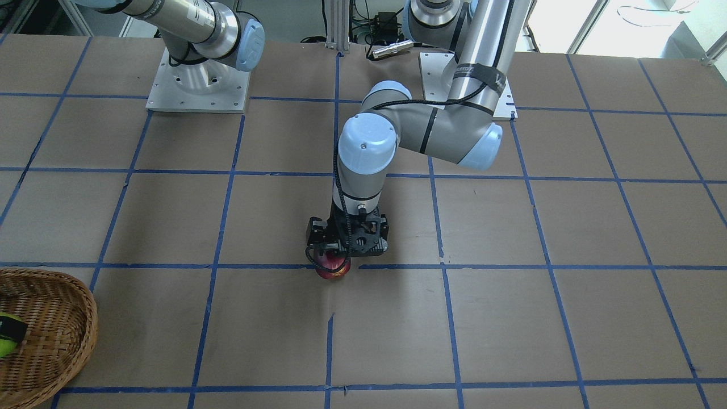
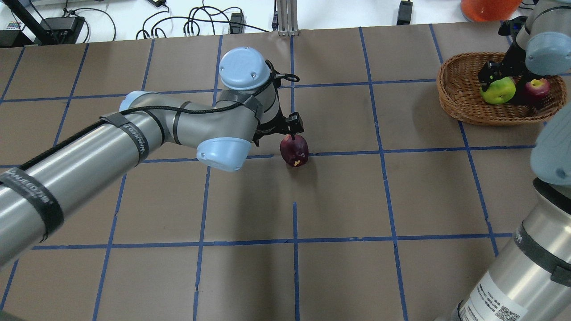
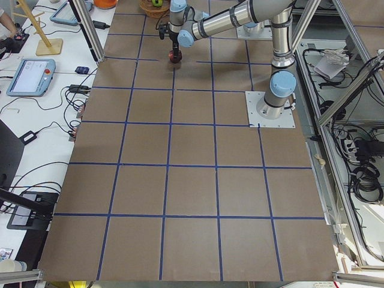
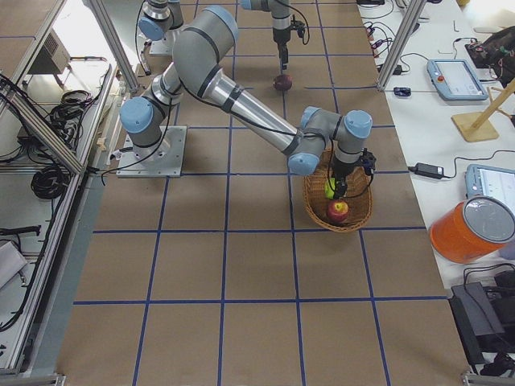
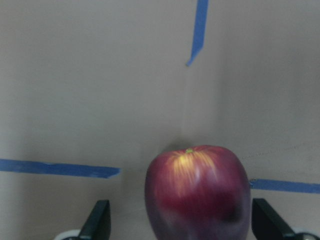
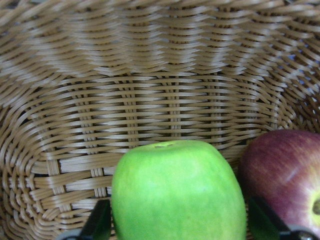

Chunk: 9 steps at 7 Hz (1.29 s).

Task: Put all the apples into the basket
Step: 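Release the green apple in the basket while left sets down the dark red apple, then lower the right gripper onto the dark red apple and grasp it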

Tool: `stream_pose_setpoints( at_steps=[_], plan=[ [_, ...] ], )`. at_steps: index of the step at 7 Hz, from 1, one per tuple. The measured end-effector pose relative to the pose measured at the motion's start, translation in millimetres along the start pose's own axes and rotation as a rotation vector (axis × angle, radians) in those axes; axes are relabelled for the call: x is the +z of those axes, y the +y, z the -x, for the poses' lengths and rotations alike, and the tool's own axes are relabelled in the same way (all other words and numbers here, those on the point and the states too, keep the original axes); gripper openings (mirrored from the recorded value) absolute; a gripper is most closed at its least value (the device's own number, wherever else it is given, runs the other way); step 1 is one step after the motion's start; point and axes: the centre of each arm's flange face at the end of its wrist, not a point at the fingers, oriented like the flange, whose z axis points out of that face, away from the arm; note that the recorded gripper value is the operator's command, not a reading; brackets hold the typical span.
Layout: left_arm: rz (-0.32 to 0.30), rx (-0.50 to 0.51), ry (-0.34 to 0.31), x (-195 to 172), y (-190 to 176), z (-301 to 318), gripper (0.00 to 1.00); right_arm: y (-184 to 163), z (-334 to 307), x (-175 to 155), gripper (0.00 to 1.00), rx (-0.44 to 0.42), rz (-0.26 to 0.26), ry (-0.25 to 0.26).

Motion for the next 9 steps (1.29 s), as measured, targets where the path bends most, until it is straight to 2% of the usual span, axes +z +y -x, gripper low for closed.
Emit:
stream_pose_setpoints(
  at_steps=[1, 2, 4, 6, 8, 9],
  plan=[
    [0.034, 0.008, -0.029, -50, 2, 28, 1.0, 5, 2, -19, 1.0, -0.003, 0.007, -0.006],
    [0.057, 0.008, -0.061, -97, 12, 50, 1.0, 13, 14, -50, 1.0, -0.017, 0.026, -0.036],
    [0.042, 0.034, -0.089, -168, 33, 85, 1.0, 31, 97, -119, 1.0, -0.086, 0.04, -0.134],
    [0.035, 0.107, -0.083, -201, 22, 128, 1.0, 60, 233, -161, 0.97, -0.198, 0.076, -0.164],
    [0.095, 0.089, -0.092, -213, 24, 143, 1.0, 109, 374, -171, 1.0, -0.384, 0.109, -0.161],
    [0.11, 0.079, -0.093, -212, 28, 145, 1.0, 134, 425, -168, 1.0, -0.432, 0.117, -0.156]
  ],
)
